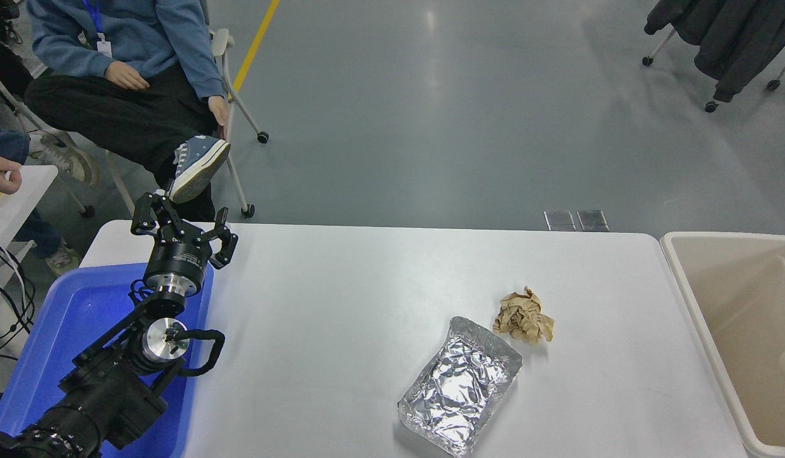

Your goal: Dispose of the paper cup in the dustbin

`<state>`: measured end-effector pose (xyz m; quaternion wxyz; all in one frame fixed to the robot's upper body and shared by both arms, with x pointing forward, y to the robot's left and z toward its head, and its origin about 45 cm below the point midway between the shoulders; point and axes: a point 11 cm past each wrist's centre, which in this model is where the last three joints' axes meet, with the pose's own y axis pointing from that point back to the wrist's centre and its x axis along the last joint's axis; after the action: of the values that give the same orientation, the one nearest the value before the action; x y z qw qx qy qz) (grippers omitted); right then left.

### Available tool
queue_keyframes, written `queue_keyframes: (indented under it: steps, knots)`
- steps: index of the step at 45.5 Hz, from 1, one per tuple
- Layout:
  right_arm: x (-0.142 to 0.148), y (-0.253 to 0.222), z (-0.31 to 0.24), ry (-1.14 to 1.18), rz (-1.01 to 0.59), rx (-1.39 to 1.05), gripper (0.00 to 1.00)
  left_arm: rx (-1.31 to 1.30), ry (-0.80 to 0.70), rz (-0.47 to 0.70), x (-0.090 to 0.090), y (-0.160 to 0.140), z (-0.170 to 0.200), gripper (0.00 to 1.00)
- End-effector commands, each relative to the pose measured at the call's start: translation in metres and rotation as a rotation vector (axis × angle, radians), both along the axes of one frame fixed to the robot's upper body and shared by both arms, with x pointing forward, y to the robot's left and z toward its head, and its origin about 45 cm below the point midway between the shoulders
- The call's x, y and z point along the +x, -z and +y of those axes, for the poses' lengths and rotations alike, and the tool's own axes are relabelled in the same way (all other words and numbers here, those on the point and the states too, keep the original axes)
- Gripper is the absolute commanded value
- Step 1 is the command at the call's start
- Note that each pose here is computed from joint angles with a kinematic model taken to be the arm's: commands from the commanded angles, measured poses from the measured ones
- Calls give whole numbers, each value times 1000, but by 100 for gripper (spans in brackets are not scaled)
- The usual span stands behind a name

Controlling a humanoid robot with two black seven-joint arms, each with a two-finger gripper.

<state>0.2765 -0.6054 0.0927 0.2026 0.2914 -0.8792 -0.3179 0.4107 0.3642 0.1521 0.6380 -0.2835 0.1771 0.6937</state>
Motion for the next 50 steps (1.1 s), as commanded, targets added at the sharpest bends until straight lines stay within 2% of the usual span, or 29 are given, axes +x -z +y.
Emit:
queue_keyframes:
  steps: [1,3,13,25,31,39,50]
  knots:
    - [-5,-5,-9,13,-12,-9,91,0,0,0,0,0,0,100]
    - [-6,-10,-14,15,-17,-19,97,0,0,0,0,0,0,100]
    - [10,-33,-21,-123,-109,25,99,2,0,-1,0,0,1,100]
    - [65,-90,-3,-355,-293,103,99,2,1,1,0,0,1,100]
    - [93,-117,27,-475,-365,155,99,2,0,-1,0,0,1,100]
    - [128,-155,98,-689,-476,232,99,0,0,0,0,0,0,100]
    - [155,-180,194,-955,-471,108,99,0,1,1,0,0,0,100]
